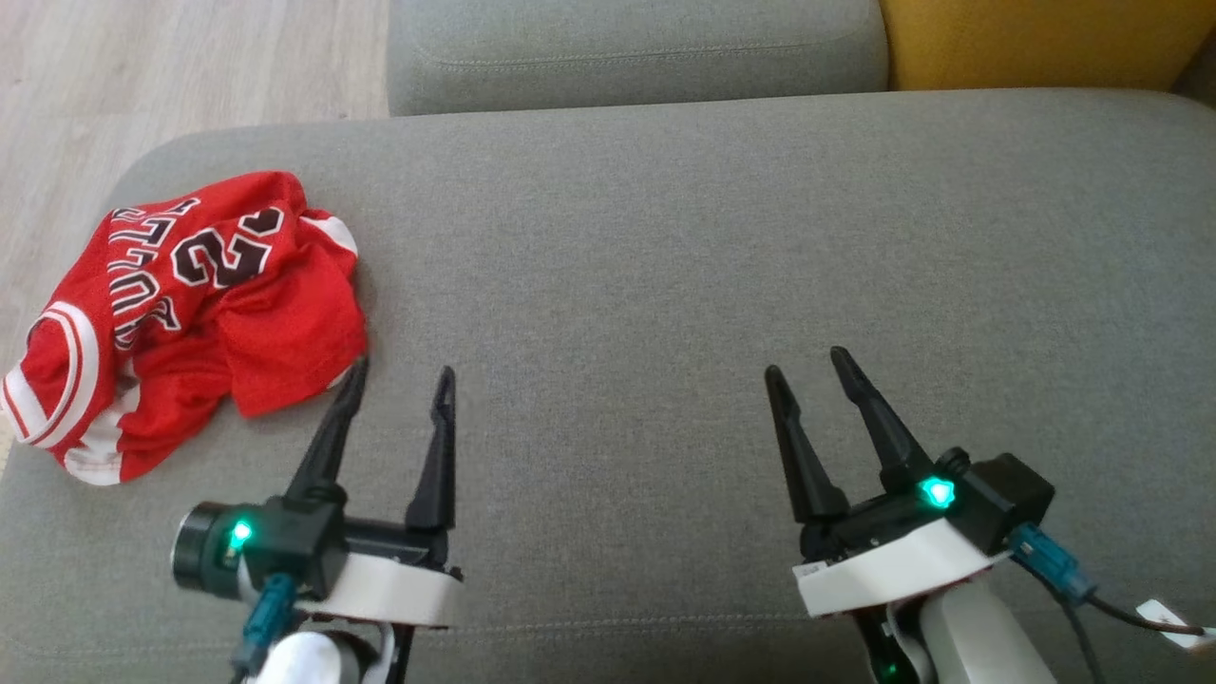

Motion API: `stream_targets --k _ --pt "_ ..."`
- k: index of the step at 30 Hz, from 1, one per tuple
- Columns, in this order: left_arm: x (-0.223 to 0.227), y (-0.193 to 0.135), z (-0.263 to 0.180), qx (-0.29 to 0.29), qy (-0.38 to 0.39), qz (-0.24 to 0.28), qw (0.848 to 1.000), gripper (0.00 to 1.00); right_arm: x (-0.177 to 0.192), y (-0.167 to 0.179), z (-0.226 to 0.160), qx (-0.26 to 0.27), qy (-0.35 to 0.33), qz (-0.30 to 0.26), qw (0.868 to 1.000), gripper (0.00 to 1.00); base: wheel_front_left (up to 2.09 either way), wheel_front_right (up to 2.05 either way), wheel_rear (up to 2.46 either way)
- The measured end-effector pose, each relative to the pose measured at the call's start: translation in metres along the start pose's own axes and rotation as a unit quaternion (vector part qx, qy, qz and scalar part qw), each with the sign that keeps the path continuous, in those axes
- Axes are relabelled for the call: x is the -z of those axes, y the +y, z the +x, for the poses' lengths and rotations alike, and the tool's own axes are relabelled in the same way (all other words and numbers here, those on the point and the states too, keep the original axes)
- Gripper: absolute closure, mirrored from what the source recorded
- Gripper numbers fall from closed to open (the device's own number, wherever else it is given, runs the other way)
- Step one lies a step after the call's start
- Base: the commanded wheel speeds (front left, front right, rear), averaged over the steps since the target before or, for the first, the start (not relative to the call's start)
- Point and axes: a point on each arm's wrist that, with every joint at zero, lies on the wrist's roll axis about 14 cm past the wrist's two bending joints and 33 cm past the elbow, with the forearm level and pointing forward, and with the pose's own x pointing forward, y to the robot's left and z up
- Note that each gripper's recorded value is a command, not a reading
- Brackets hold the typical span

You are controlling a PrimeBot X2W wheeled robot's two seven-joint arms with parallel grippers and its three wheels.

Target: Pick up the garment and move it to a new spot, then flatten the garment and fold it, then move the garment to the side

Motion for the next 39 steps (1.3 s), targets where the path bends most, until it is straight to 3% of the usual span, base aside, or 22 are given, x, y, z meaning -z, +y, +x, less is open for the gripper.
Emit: stream_targets --k 13,39 --pt "0.014 0.023 -0.002 -0.042 0.022 -0.013 0.999 0.00 0.004 -0.026 -0.003 0.037 0.008 -0.009 0.999 0.00 0.00 0.00 0.00" --pt "0.019 0.025 -0.003 -0.050 0.030 -0.020 0.998 0.00 0.005 -0.036 -0.004 0.051 0.010 -0.013 0.999 0.00 0.00 0.00 0.00"
